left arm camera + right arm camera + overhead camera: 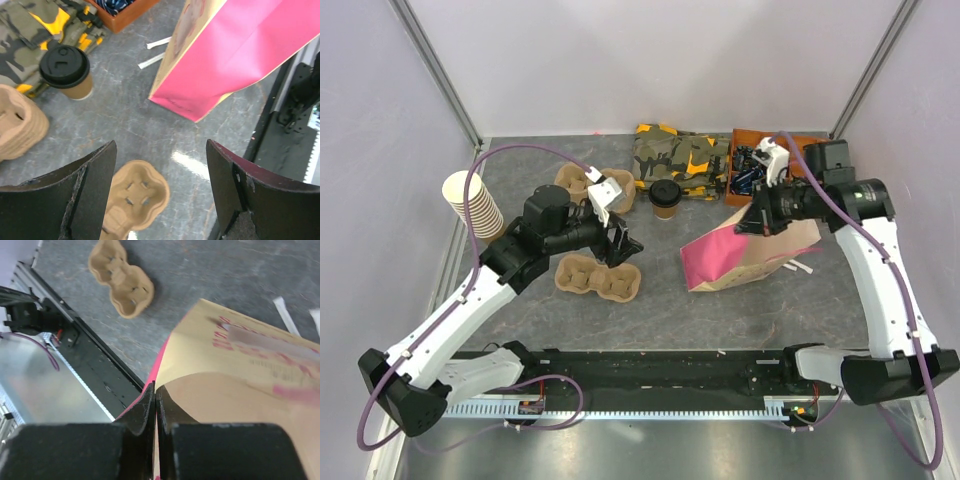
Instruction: Pack the takeout coffee
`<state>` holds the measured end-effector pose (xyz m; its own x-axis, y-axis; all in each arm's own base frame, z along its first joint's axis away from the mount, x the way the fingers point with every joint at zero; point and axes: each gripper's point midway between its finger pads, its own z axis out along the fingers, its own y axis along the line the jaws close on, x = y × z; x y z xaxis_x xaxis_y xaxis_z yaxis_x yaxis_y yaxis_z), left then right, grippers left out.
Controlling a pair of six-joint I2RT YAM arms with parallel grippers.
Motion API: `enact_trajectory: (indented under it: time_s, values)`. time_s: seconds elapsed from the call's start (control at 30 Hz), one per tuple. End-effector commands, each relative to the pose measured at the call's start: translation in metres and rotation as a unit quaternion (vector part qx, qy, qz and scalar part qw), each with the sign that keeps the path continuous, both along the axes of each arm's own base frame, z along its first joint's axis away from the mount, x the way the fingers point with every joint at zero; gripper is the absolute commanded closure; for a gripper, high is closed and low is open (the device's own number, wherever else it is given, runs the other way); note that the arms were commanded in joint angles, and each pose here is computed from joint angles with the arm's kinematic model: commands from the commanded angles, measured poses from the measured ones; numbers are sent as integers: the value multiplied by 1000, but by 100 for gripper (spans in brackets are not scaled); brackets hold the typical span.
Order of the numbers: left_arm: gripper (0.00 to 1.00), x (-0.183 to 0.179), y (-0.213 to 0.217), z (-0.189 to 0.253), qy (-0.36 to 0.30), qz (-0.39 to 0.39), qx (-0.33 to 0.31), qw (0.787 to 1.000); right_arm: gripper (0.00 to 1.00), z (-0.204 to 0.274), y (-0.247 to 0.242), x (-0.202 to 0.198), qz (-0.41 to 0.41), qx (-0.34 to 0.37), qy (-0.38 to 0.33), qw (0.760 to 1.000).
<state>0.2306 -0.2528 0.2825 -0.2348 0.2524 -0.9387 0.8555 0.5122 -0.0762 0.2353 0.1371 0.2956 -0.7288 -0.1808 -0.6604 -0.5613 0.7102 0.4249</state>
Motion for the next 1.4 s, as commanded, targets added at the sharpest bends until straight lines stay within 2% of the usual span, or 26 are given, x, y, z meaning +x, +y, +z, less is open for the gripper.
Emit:
enact_trajectory:
  time_s: [0.0,0.1,0.13,0.17,0.33,0.53,0.63,0.73,0.8,0.87,0.9,1.0,1.13,1.37]
  values:
    - [21,3,-4,14,36,12,-41,998,91,23,41,26,12,82,-27,996]
    - [21,7,-4,12,56,24,-48,997,79,25,53,36,21,89,-30,995]
    - [21,8,-5,11,62,25,-50,996,66,26,56,38,24,92,-30,995]
    - [21,10,-5,11,63,27,-51,996,58,28,59,39,29,95,-37,994]
    - [21,14,-8,7,73,33,-52,995,31,34,67,42,38,97,-51,993]
    - [21,18,-10,8,78,37,-57,995,26,68,60,44,36,82,-120,989]
    - [21,19,-10,10,80,40,-62,994,25,108,48,32,25,76,-196,977]
    - [19,19,-9,11,78,44,-63,994,25,133,27,24,-30,53,-244,968]
    - [17,20,-5,13,74,48,-65,994,28,135,-1,32,-109,9,-255,961]
    - [14,21,-2,13,77,57,-68,993,29,118,-35,35,-180,-51,-252,949]
    - [13,23,0,13,79,61,-69,993,30,110,-64,40,-239,-100,-256,931]
    - [11,27,7,10,90,79,-73,990,31,80,-97,31,-289,-160,-224,917]
    - [10,25,12,9,100,85,-80,988,32,46,-120,17,-305,-211,-187,910]
    - [11,23,21,4,106,101,-80,986,33,13,-114,26,-286,-209,-128,926]
